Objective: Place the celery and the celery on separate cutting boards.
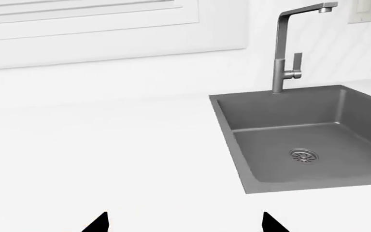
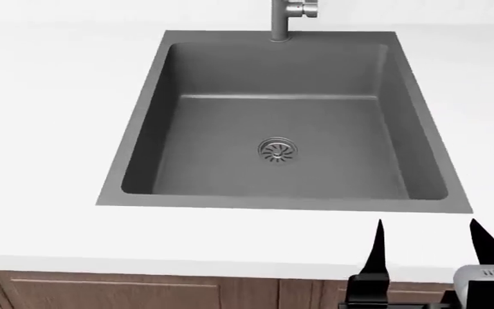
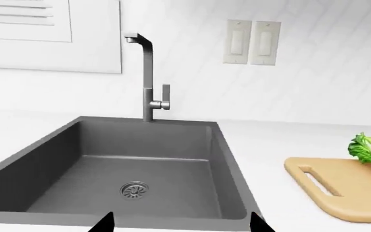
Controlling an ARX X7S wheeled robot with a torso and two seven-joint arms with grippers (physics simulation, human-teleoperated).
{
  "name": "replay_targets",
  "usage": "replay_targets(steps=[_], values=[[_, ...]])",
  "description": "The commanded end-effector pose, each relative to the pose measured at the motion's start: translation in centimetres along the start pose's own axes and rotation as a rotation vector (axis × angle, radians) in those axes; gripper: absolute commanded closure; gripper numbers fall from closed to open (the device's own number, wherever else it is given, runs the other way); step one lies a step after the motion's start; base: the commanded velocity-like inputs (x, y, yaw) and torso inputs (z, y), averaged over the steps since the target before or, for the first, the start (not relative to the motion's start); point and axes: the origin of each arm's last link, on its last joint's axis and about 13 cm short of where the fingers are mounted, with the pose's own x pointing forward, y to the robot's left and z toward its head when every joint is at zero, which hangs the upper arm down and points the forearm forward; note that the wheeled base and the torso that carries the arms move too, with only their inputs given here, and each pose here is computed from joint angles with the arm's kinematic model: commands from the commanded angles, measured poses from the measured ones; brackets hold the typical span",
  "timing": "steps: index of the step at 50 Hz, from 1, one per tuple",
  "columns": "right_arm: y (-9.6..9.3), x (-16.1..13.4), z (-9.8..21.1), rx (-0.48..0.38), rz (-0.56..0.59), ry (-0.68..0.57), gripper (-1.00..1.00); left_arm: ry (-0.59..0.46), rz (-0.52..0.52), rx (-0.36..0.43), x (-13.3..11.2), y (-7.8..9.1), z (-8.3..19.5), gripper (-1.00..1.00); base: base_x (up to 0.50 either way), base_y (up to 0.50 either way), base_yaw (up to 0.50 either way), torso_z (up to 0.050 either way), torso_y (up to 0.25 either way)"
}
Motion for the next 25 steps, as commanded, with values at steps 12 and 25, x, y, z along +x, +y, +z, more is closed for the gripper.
replay_targets(steps=[12,25], values=[[-0.07,-0.10,-0.02,-0.012,-0.010,0.011,-1.00,0.000,0.018,-0.031,-0.16,0.23,-0.01,-1.00,0.15,0.50,0.00,0.000,0.000],[0.05,0.05,-0.09,-0.009,-0.003,0.014,-1.00,0.004,0.024,-0.032,-0.12,0.31,-0.03,-1.00,0.15,0.50,0.00,0.000,0.000]])
